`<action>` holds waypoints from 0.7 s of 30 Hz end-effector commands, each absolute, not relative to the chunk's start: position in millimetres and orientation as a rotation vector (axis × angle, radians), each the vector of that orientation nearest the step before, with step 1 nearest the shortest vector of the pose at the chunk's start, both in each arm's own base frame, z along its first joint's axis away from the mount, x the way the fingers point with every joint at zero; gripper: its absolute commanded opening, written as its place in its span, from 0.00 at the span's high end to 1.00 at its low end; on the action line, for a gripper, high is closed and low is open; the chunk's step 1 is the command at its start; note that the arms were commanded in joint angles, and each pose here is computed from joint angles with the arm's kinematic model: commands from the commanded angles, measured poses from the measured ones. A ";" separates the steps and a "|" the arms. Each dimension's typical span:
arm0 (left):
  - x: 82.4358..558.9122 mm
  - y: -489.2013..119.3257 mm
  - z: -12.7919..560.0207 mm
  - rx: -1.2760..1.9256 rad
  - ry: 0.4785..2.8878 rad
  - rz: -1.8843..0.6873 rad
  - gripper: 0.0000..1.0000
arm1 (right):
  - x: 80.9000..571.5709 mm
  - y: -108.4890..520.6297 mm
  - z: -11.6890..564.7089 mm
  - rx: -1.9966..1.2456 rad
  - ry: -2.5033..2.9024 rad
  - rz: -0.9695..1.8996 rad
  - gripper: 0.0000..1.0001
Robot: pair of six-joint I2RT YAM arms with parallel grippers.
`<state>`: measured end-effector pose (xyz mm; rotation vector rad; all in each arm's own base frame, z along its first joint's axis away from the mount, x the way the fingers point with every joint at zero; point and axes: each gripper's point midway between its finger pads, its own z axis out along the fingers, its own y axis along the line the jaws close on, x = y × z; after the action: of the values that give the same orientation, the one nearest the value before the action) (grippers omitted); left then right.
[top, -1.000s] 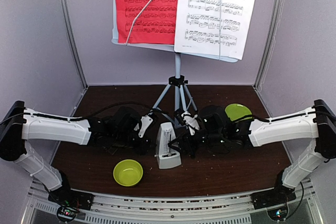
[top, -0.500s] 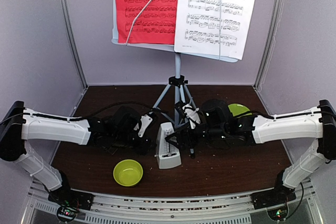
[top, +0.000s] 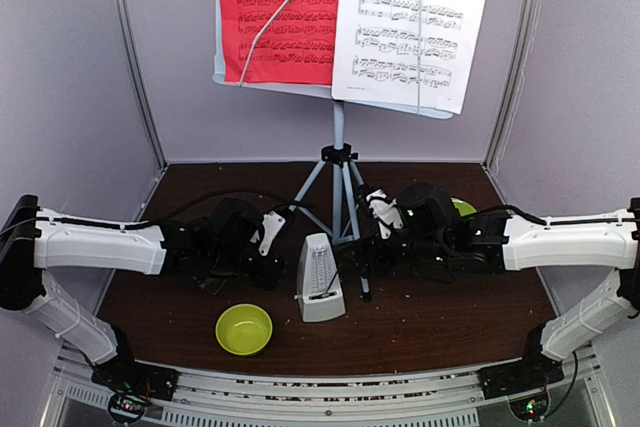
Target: Set up the instrument practice props
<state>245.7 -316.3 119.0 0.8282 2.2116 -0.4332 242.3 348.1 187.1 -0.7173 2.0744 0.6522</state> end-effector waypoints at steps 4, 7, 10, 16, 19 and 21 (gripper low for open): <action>256.9 -300.9 139.7 0.737 2.177 -0.431 0.42 | 255.3 290.4 160.4 -0.633 2.186 0.420 0.22; 260.1 -292.9 143.9 0.706 2.174 -0.429 0.42 | 255.7 275.8 165.3 -0.613 2.193 0.401 0.22; 266.5 -277.7 146.4 0.645 2.180 -0.426 0.42 | 258.0 258.9 173.5 -0.586 2.199 0.361 0.23; 292.1 -228.1 159.2 0.472 2.164 -0.381 0.41 | 271.1 215.5 189.7 -0.444 2.216 0.342 0.21; 305.6 -201.7 175.2 0.389 2.138 -0.363 0.41 | 277.9 204.8 209.2 -0.385 2.182 0.383 0.18; 313.9 -184.9 187.9 0.341 2.118 -0.343 0.41 | 282.8 199.8 223.9 -0.356 2.158 0.398 0.16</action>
<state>299.3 -209.8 161.3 0.4321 2.1808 -0.3479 279.4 209.4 202.0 -0.3979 2.1802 0.3674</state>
